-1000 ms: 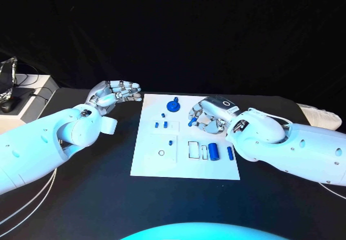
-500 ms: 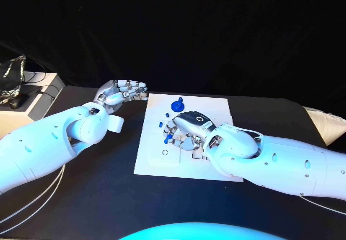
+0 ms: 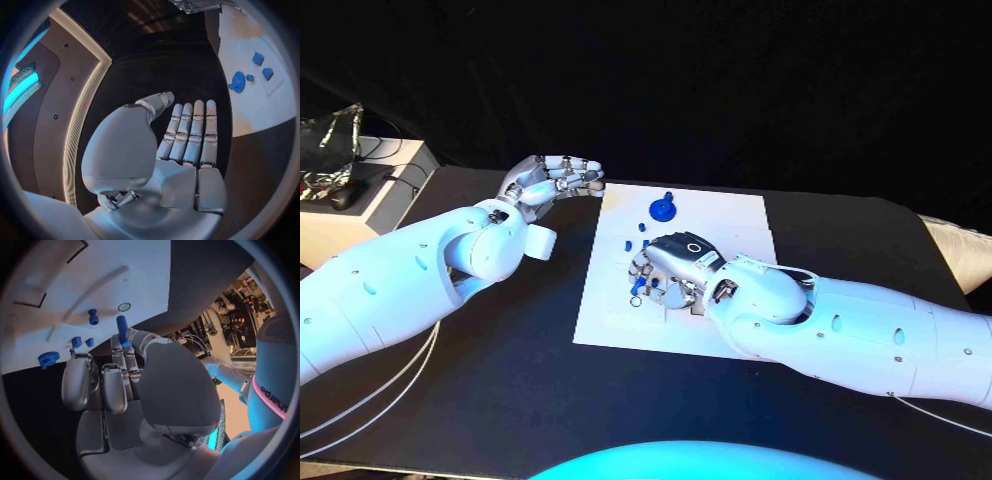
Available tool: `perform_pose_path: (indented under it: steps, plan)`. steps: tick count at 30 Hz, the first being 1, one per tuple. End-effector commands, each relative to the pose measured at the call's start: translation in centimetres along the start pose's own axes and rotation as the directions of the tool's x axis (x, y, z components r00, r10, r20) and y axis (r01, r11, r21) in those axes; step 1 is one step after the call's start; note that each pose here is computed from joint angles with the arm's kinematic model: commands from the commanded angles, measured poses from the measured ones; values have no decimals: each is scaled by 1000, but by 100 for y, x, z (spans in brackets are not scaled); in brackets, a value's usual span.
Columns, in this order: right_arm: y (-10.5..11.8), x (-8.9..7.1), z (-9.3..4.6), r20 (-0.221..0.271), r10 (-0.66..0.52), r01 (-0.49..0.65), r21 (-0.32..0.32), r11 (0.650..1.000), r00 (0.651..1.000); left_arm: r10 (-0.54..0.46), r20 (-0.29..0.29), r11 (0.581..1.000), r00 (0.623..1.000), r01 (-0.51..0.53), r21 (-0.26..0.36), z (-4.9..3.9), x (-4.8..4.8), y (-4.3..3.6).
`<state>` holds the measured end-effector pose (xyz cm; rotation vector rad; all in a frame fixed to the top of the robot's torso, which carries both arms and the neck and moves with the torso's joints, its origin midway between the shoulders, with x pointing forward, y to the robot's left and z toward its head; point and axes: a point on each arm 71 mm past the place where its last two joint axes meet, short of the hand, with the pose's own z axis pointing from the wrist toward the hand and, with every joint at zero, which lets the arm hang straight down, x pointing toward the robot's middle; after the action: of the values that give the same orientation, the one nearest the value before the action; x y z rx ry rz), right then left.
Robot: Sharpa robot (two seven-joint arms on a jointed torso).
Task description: Assemble the parts on the task board
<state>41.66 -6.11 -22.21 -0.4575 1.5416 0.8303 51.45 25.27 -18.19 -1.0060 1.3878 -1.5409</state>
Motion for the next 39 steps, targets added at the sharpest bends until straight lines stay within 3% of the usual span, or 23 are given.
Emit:
perform_pose_path:
  steps: [1,39]
  plan:
    - [2,43,2,-36,-36,35,-5,999,999,-9,-6,1000,1000,9,8,7,18,-10]
    - [50,153,-13,-76,-59,58,-17,998,995,-4,-2,1000,1000,4,2,2,-4,-5]
